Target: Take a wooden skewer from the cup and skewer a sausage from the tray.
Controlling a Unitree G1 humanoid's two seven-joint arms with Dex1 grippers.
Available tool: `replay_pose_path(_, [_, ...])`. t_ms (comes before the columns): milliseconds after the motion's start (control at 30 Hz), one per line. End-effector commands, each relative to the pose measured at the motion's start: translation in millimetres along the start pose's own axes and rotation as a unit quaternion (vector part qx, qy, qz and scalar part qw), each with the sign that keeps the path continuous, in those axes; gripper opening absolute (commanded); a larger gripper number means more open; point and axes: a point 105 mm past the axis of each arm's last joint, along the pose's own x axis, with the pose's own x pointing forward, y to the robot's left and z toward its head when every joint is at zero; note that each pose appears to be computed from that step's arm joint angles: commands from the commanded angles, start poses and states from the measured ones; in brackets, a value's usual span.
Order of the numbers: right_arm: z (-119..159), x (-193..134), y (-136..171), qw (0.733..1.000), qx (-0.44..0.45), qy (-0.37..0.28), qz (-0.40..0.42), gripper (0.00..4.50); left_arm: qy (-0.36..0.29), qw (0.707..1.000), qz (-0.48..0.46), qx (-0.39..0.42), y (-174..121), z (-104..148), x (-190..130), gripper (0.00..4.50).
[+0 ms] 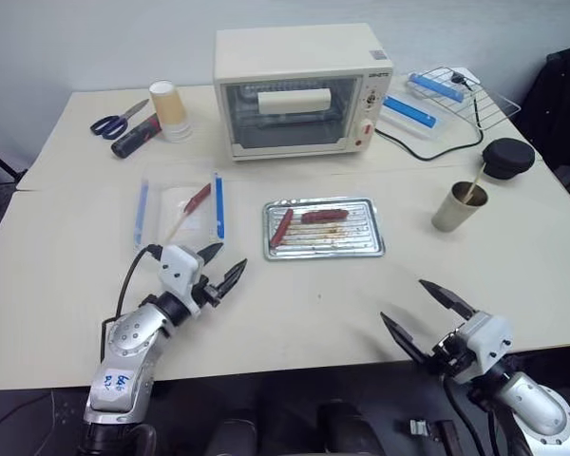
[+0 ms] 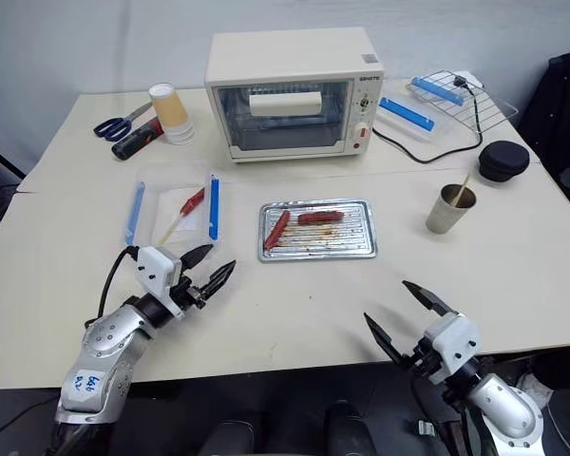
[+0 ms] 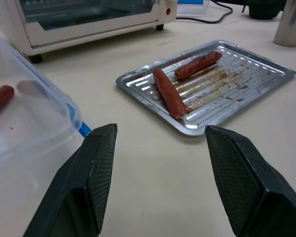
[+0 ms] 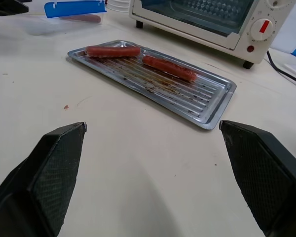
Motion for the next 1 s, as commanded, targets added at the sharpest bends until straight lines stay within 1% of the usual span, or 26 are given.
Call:
replay_pose_path(33, [16, 0, -5, 1.0, -0.019, -0.023, -0.005, 4.5, 0.002, 0.999, 0.019, 0.041, 10, 10, -1, 3.0])
replay_pose_path(100, [21, -3, -13, 0.999, -0.025, -0.025, -0.018, 4.5, -0.026, 0.999, 0.01, 0.024, 15, 24, 2, 3.0])
replay_pose_path(133, [24, -7, -19, 0.999, -0.03, -0.024, -0.026, 4.5, -0.04, 0.999, -0.028, 0.016, 11, 33, 3, 3.0])
replay_pose_path(167, [27, -12, -25, 0.999, -0.037, -0.021, -0.032, 4.5, -0.046, 0.996, -0.07, 0.027, 6, 40, 2, 3.0])
replay_pose_path(200, [31, -19, -31, 0.998, -0.046, -0.015, -0.039, 4.5, -0.047, 0.99, -0.129, 0.022, -1, 46, 0, 3.0])
replay_pose_path(300, [38, -43, -50, 0.996, -0.068, 0.012, -0.057, 4.5, -0.021, 0.957, -0.29, 0.026, -19, 55, -12, 3.53])
replay_pose_path(333, [38, -53, -58, 0.995, -0.076, 0.028, -0.067, 4.5, -0.015, 0.946, -0.322, 0.039, -21, 59, -15, 3.82])
replay_pose_path(367, [37, -63, -65, 0.992, -0.085, 0.041, -0.078, 4.5, -0.016, 0.938, -0.343, 0.041, -21, 64, -15, 4.05])
replay_pose_path(400, [36, -70, -71, 0.991, -0.09, 0.051, -0.088, 4.5, -0.019, 0.934, -0.354, 0.039, -21, 67, -14, 4.39])
replay_pose_path(433, [33, -78, -78, 0.989, -0.09, 0.06, -0.102, 4.5, -0.029, 0.931, -0.362, 0.039, -20, 72, -11, 4.48])
replay_pose_path(500, [28, -92, -89, 0.985, -0.086, 0.074, -0.131, 4.5, -0.047, 0.927, -0.372, 0.022, -18, 81, -3, 4.48])
replay_pose_path(567, [24, -98, -93, 0.984, -0.08, 0.084, -0.133, 4.5, -0.063, 0.926, -0.372, 0.019, -16, 88, 5, 4.48])
replay_pose_path(733, [36, -81, -103, 0.991, -0.037, 0.102, -0.075, 4.5, -0.063, 0.921, -0.384, -0.003, -20, 89, 8, 4.48])
replay_pose_path(767, [35, -79, -107, 0.989, -0.029, 0.124, -0.073, 4.5, -0.064, 0.921, -0.385, -0.006, -21, 89, 10, 4.48])
replay_pose_path(800, [37, -73, -114, 0.985, -0.02, 0.165, -0.055, 4.5, -0.064, 0.919, -0.389, -0.01, -25, 88, 11, 4.48])
replay_pose_path(867, [49, -58, -122, 0.979, -0.023, 0.202, -0.019, 4.5, -0.061, 0.915, -0.398, -0.02, -30, 86, 12, 4.48])
replay_pose_path(933, [72, -34, -136, 0.974, -0.025, 0.225, 0.006, 4.5, -0.061, 0.914, -0.4, -0.016, -33, 83, 14, 4.48])
replay_pose_path(1000, [89, -16, -145, 0.968, -0.023, 0.25, 0.018, 4.5, -0.061, 0.914, -0.401, -0.014, -35, 82, 16, 4.48])
